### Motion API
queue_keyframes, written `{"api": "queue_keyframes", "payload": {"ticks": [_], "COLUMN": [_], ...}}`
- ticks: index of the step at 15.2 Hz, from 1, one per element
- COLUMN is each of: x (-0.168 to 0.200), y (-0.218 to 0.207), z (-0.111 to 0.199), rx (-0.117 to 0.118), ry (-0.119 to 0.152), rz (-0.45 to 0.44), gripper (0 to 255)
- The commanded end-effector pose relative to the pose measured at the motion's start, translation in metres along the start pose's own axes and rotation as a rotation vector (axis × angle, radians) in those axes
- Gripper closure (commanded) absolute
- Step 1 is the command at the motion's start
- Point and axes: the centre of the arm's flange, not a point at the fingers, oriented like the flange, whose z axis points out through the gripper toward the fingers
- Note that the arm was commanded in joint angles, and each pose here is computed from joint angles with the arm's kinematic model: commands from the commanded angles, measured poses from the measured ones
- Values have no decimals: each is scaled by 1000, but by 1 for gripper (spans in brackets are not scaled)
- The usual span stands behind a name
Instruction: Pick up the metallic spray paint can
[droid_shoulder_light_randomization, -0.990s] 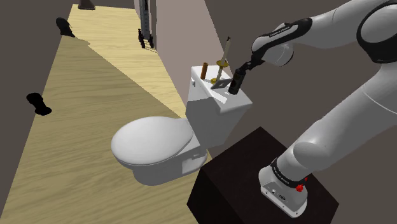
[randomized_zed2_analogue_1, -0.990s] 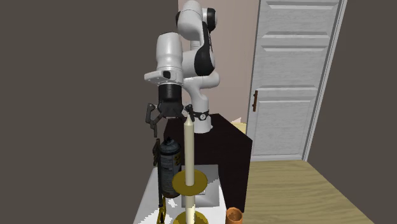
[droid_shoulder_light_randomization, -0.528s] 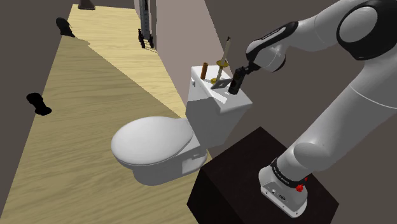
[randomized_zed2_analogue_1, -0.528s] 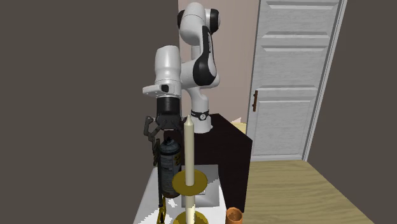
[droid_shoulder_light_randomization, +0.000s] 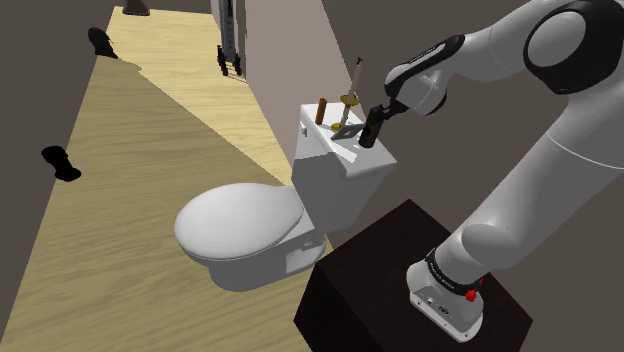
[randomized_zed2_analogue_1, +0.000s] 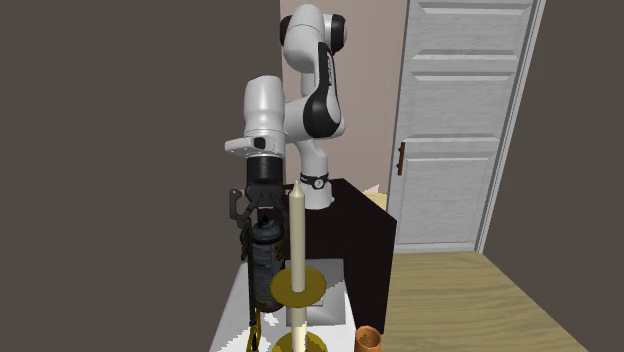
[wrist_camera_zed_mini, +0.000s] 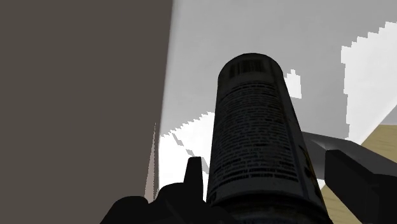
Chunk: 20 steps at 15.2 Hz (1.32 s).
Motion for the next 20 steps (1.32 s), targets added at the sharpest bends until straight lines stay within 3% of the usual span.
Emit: {"api": "queue_keyframes", "payload": {"ticks": [1, 4, 20], "x": [-1, -1, 34], "y": [0, 0, 9], "z": [1, 0, -71], "rx": [1, 1, 1], "ry": [-2, -2, -2], "rz": [0, 0, 0], "gripper": [255, 255, 255]}}
